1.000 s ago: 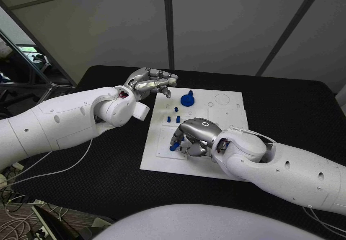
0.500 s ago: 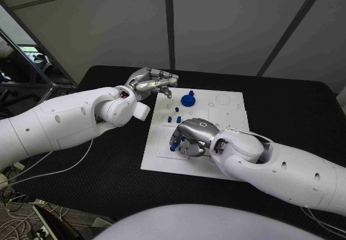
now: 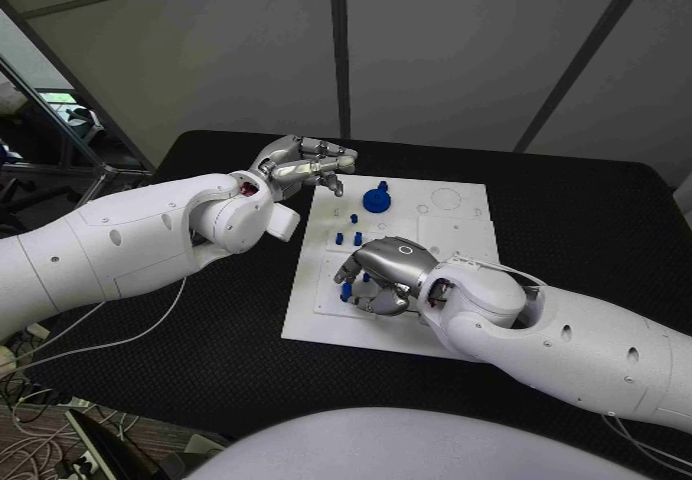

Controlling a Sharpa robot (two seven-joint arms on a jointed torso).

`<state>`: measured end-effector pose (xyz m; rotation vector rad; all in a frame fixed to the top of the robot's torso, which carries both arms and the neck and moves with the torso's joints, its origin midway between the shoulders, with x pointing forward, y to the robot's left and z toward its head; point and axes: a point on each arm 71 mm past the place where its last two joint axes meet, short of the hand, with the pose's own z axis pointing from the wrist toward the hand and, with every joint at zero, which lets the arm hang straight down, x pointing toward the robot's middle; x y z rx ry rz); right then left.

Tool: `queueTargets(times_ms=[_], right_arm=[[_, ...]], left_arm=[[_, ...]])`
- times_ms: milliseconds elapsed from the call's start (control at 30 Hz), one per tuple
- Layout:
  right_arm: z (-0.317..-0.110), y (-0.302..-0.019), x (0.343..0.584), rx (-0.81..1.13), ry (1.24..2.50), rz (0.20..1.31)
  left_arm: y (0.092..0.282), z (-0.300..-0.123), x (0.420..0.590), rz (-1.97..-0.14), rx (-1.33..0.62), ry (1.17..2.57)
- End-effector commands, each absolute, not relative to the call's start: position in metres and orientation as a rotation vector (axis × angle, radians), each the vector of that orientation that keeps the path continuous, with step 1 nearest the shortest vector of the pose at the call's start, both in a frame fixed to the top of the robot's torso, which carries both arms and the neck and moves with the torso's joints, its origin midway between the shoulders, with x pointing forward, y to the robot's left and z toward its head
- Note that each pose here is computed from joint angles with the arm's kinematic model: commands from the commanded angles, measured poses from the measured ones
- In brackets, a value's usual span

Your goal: Assemble the parts on the task board

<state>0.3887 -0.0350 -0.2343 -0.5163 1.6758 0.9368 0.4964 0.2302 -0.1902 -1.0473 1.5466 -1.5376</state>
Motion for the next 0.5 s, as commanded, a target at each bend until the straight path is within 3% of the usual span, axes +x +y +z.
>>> queueTargets(times_ms=[33,300,500], right_arm=[[-0.229,-0.034,0.387,-0.508,1.612,0.973],[-0.219,-0.043,0.384,-0.454,1.511,1.025],[-0.212,-0.073,0.381,-0.351,1.503,1.03]], left_arm=[[0.23,-0.189,0.496,-1.551,-1.043,1.55],[0.23,-0.189,0.497,-1.55,-1.044,1.553],[0.231,-0.19,0.497,-1.546,-1.046,1.552]])
